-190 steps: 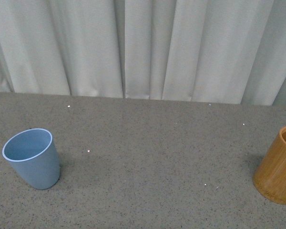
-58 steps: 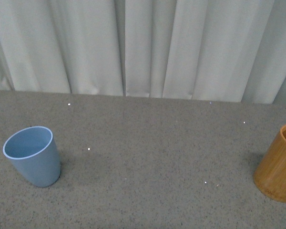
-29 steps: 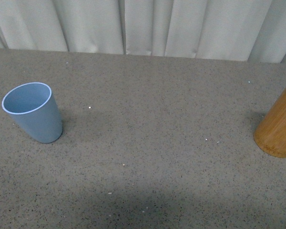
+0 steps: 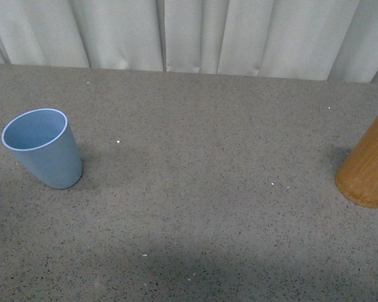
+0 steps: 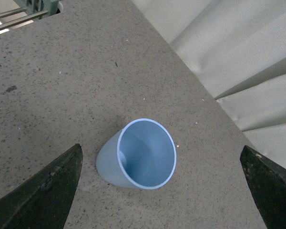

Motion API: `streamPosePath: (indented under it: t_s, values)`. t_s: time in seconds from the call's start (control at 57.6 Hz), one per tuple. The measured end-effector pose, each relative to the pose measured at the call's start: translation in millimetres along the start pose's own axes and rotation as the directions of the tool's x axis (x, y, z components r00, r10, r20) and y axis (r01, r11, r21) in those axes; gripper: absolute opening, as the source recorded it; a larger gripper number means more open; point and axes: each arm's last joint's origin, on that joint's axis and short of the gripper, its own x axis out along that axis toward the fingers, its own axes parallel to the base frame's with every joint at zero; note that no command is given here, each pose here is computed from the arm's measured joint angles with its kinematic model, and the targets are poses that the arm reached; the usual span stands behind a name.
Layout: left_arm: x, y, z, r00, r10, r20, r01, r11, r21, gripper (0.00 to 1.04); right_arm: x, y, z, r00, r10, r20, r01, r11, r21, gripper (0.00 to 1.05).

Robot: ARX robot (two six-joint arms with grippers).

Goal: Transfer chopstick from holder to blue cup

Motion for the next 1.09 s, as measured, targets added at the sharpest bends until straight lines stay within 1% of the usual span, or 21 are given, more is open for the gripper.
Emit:
streamPosePath:
  t_s: [0.174,0.33,0.4,0.539,0.955,1.094]
  values:
    - [22.1,-19.5,-6.0,0.999,0.004,-0.041,-0.002,0.999,0.040,0.98,0.0,0.0,0.0,1.000,0.000,0.000,0.000,1.000,0.000,0.95]
    - [36.5,-33.3,-12.7,0.996,0.020,-0.090,-0.009,0.993,0.121,0.98,0.0,0.0,0.0,1.000,0.000,0.000,0.000,1.000,0.000,0.95]
    - [41.6,-31.6,-19.4,0.990,0.064,-0.125,-0.043,0.985,0.166,0.98,0.0,0.0,0.0,1.000,0.000,0.000,0.000,1.000,0.000,0.95]
    - [44.2,-26.1,-23.9,0.983,0.111,-0.149,-0.081,0.978,0.193,0.98,0.0,0.0,0.0,1.000,0.000,0.000,0.000,1.000,0.000,0.95]
    - [41.7,-17.9,-32.9,0.970,0.111,-0.215,-0.056,0.967,0.247,0.98,0.0,0.0,0.0,1.000,0.000,0.000,0.000,1.000,0.000,0.95]
    - [43.4,-13.7,-38.2,0.962,0.136,-0.235,-0.069,0.959,0.274,0.98,0.0,0.0,0.0,1.000,0.000,0.000,0.000,1.000,0.000,0.95]
